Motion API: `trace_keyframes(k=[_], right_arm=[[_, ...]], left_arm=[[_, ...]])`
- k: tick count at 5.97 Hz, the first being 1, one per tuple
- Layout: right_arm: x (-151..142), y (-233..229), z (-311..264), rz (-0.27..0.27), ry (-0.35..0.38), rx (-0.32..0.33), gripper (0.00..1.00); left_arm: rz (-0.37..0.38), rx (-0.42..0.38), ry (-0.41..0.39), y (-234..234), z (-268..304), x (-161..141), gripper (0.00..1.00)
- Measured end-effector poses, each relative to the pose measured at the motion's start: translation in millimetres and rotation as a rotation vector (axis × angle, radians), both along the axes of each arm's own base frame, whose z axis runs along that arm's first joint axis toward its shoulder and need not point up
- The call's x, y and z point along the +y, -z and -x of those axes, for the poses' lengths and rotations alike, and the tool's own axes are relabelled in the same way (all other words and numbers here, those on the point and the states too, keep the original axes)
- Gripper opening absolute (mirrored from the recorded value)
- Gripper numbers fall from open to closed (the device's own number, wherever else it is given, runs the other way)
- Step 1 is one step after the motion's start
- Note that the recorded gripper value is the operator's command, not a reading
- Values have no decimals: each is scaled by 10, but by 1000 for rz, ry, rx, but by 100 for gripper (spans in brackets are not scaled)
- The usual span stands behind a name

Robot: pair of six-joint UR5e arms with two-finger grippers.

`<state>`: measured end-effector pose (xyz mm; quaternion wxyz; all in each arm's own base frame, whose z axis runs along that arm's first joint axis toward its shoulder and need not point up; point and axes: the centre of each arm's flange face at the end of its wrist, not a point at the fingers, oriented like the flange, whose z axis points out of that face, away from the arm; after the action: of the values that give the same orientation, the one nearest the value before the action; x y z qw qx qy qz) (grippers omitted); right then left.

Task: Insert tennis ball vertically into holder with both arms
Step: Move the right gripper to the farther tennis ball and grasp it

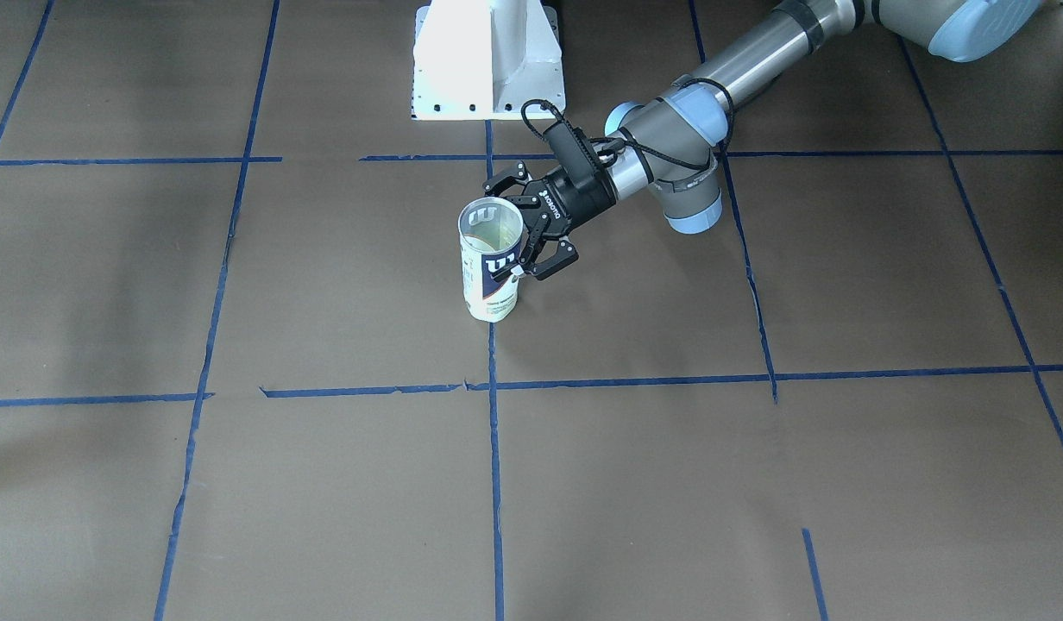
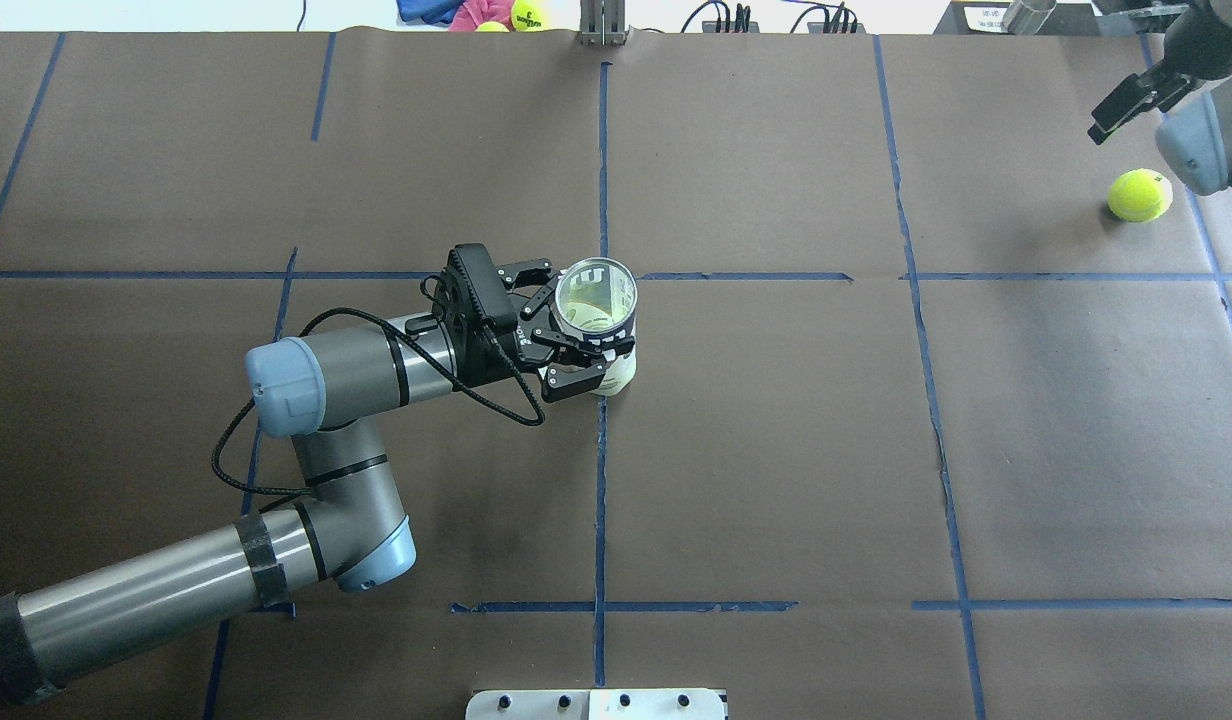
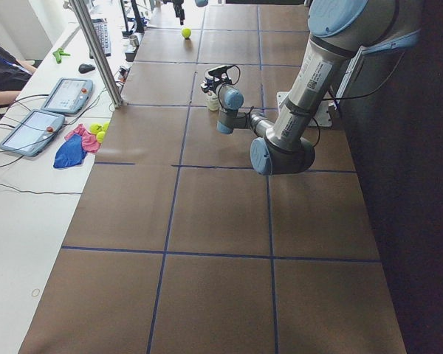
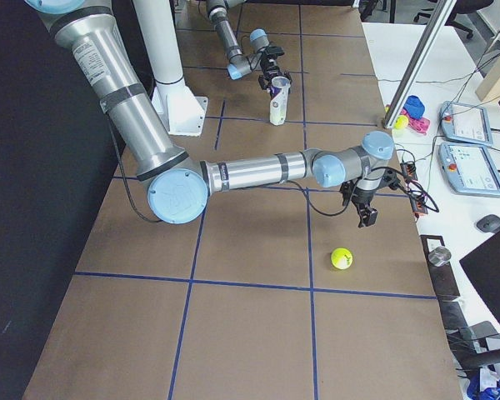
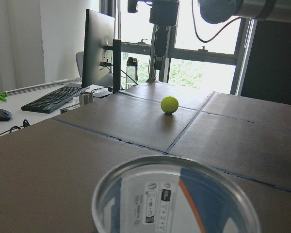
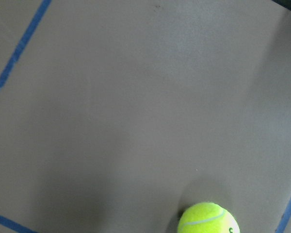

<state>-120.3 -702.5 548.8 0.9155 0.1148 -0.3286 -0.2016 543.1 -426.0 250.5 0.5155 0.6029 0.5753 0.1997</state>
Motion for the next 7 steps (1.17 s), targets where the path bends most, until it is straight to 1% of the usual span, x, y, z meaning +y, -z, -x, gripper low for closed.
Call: trace_keyframes(k=[1, 2, 3, 7], right_arm=[[64, -326, -29, -18, 17, 18, 100], [137, -585, -17, -23, 28, 51, 100], [173, -738, 49, -22, 36, 89, 100], [206, -970, 405, -27, 69, 211, 99]], left_arm=[[0, 0, 0, 4, -1, -2, 83], [0, 0, 1, 8, 0, -4, 83], [0, 0, 1, 10, 3, -8, 83], [0, 1, 3, 11, 11, -19, 83]])
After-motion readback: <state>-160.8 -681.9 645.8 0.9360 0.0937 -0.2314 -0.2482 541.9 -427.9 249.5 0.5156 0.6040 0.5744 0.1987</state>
